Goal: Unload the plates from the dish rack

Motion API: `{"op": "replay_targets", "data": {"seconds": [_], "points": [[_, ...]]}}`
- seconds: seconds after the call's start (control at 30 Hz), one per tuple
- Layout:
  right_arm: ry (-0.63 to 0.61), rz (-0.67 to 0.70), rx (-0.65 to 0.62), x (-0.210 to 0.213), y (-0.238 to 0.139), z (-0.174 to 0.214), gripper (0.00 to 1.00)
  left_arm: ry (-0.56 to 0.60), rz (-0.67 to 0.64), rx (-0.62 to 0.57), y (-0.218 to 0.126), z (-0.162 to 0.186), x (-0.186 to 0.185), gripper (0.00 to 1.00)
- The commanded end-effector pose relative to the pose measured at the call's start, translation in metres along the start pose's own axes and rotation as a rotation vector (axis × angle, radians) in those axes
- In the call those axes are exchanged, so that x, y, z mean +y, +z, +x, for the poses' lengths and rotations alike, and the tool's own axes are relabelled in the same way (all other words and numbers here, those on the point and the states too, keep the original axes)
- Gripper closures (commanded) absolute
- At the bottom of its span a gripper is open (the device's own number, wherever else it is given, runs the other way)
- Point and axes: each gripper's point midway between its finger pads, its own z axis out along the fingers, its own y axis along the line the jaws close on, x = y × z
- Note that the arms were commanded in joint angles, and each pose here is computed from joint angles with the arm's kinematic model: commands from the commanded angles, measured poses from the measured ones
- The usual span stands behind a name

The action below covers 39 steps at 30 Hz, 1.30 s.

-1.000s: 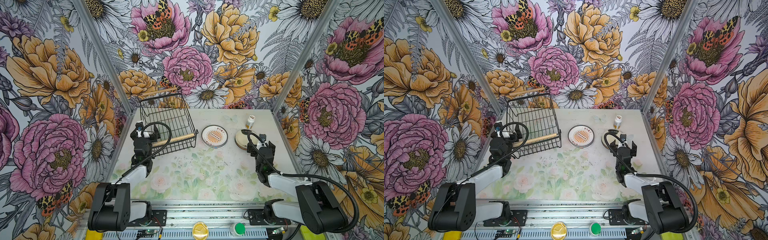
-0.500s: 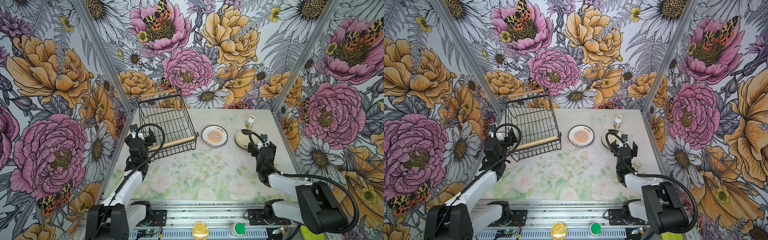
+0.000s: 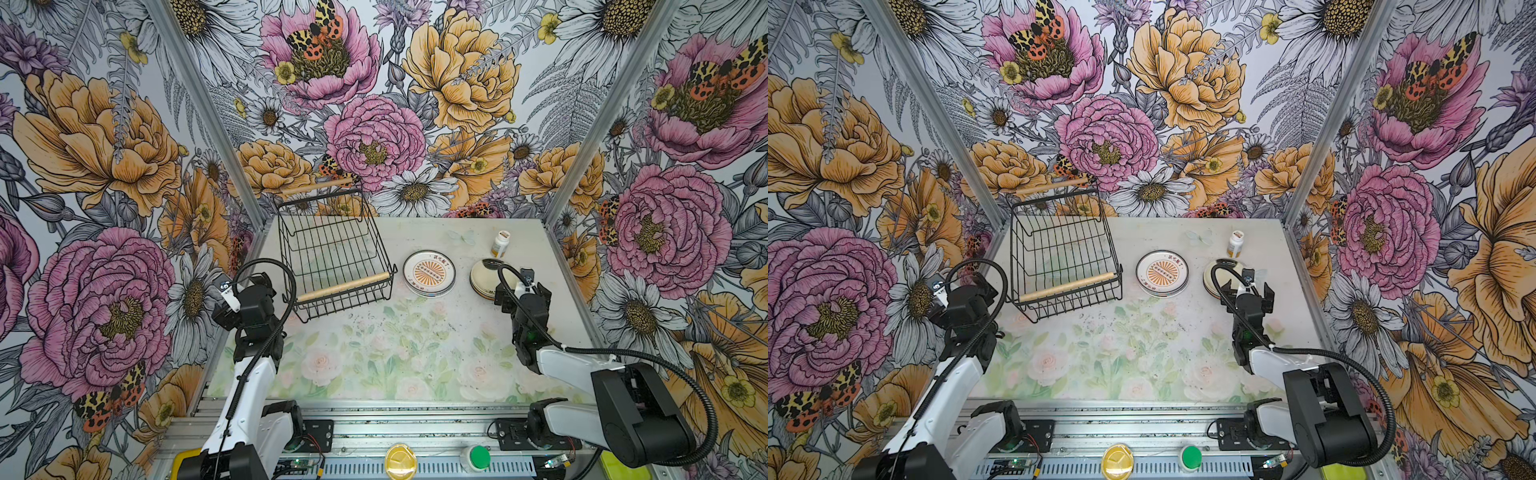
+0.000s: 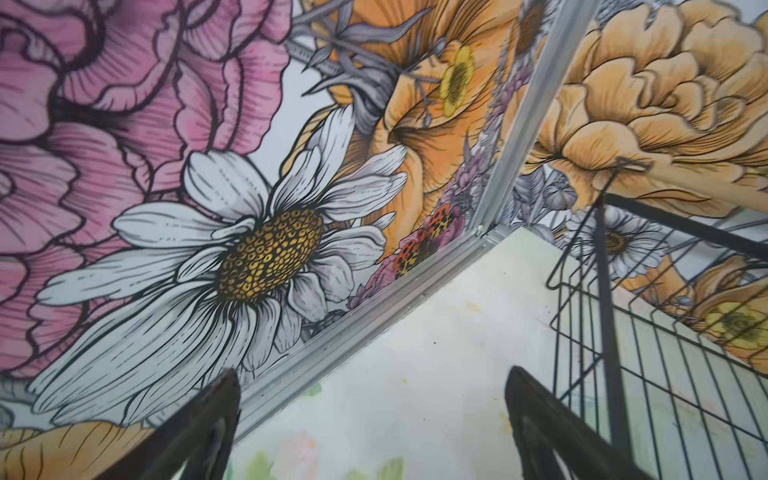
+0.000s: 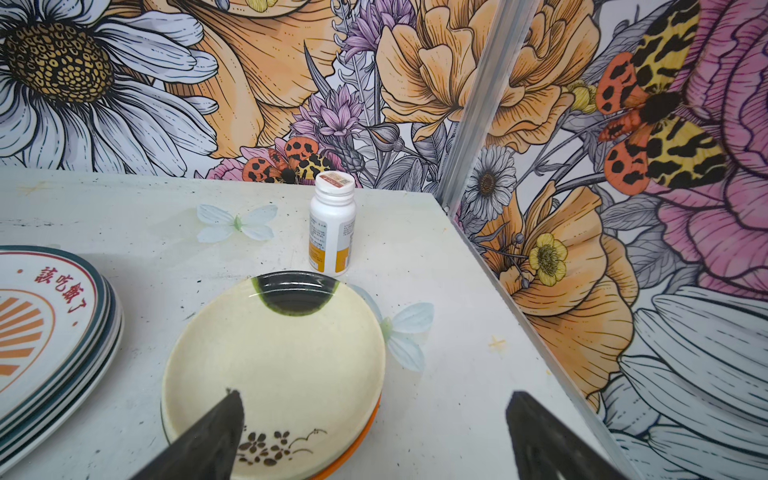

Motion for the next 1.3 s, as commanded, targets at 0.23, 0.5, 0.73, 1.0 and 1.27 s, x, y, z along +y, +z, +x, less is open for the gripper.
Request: {"op": "replay_targets", "data": {"seconds": [0.23,0.5,0.73,1.0,1.27], "points": [[0.032,0.008,-0.039,-0.002,0.002,-0.014,0.01,0.037,0.039,0.139,0.012,0.044,-0.017,0.01],[0.031,-0.014,-0.039,0.004,0.008,-0.015,0.01,0.076,0.185,0.139,0.01,0.059,-0.05,0.01],[0.021,-0.016,-0.041,0.005,0.011,-0.017,0.01,0.089,0.282,0.133,0.008,0.069,-0.075,0.01],[0.016,-0.025,-0.018,0.007,0.017,-0.009,0.01,0.052,0.421,0.057,0.0,0.07,-0.095,0.01],[0.001,-0.001,-0.017,0.001,0.02,-0.009,0.01,0.057,0.544,-0.03,-0.01,0.067,-0.112,0.01]]}}
